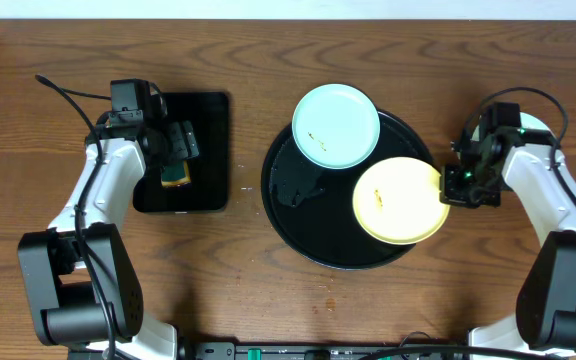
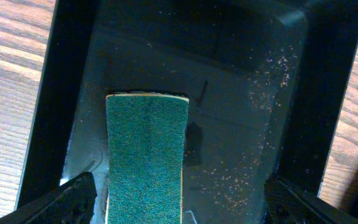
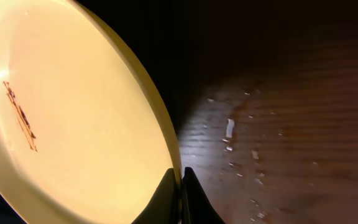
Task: Clean dirty plates on tray and stack at the side
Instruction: 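Pull the yellow plate toward the round tray's center with the right gripper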
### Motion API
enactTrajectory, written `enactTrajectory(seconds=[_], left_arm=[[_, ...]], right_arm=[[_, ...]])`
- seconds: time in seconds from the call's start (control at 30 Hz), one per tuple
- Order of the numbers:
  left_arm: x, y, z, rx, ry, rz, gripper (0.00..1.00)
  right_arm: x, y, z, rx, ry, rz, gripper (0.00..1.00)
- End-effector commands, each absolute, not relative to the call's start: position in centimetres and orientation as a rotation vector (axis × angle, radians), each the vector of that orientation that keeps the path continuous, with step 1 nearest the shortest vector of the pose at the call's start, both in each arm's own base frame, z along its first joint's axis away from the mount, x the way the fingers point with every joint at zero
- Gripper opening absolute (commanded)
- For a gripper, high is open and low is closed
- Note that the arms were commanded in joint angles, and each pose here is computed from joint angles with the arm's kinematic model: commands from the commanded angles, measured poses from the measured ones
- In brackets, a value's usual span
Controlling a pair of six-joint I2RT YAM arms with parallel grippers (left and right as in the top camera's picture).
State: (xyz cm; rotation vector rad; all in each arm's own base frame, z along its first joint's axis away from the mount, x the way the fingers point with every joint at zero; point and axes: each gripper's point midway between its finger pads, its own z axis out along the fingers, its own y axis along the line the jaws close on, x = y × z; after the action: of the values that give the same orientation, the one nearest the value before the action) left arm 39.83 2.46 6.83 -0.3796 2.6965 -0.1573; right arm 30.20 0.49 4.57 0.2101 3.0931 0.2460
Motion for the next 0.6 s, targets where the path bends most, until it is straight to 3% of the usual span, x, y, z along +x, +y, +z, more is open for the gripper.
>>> enactTrajectory(seconds=[0.0,0.33,0.47,0.57], left_arm=[[39.6,2.5,6.3,-0.380,2.714,-0.149,0.87],[39.6,2.5,6.3,-0.379,2.713,-0.149,0.87],[39.6,2.5,6.3,-0.379,2.713,-0.149,0.87],[39.6,2.5,6.3,-0.379,2.713,-0.149,0.87]], right_arm=[[29.8,2.4,4.1,0.311,3.079,0.297,0.01],[26.9,6.8,0.6,0.536,3.110,0.372,0.01],[26.5,8.8,0.5,0.438,3.127,0.433,0.03],[27.7,9.0,1.3,0.300,3.096,0.443,0.11]])
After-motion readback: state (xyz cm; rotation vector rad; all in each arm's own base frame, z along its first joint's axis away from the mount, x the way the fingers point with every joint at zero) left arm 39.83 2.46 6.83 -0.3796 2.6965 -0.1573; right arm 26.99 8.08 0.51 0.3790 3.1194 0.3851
